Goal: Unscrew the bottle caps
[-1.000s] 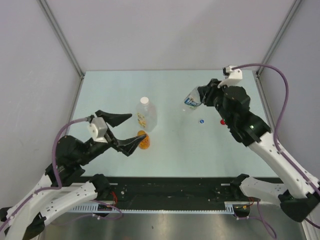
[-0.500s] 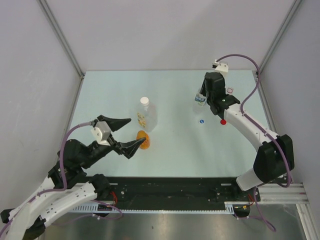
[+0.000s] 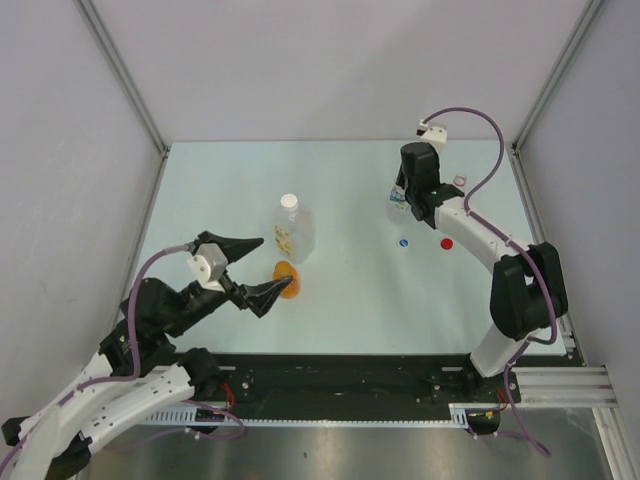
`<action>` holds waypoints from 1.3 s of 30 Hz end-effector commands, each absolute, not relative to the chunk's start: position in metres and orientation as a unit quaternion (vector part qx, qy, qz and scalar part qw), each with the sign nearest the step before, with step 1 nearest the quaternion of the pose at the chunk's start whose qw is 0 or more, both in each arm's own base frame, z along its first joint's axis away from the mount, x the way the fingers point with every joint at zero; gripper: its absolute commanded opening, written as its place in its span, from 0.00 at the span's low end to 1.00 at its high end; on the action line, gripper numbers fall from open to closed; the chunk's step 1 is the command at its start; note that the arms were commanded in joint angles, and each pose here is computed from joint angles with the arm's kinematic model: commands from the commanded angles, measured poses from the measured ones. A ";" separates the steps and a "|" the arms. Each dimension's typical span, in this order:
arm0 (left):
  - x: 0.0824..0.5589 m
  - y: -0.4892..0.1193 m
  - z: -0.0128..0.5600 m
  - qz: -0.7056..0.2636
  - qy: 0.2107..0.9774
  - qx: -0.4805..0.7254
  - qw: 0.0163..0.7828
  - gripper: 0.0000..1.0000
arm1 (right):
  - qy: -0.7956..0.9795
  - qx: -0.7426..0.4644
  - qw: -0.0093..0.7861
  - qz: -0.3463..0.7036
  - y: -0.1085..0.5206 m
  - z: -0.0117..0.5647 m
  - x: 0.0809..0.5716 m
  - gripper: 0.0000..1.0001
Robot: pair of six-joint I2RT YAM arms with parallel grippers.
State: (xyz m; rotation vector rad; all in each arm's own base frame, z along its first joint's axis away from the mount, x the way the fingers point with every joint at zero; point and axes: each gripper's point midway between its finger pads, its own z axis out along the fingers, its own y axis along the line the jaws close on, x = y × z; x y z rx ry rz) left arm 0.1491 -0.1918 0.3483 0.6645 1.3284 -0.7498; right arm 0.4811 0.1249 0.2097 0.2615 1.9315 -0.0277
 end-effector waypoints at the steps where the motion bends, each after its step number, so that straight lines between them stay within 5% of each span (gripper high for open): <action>1: 0.156 -0.192 0.344 -0.315 0.595 0.296 0.677 1.00 | 0.792 0.126 0.598 -0.010 0.123 0.240 0.497 0.00; 9: 0.158 -0.193 0.339 -0.309 0.599 0.300 0.675 1.00 | 0.804 0.125 0.581 -0.012 0.122 0.225 0.497 0.00; 16: 0.158 -0.192 0.337 -0.311 0.599 0.299 0.675 1.00 | 0.811 0.128 0.570 -0.008 0.122 0.218 0.496 0.27; 28: 0.157 -0.195 0.336 -0.315 0.598 0.303 0.672 1.00 | 0.805 0.130 0.578 0.008 0.124 0.232 0.491 0.60; 39: 0.158 -0.196 0.338 -0.317 0.597 0.301 0.673 1.00 | 0.785 0.135 0.605 0.030 0.123 0.272 0.479 0.65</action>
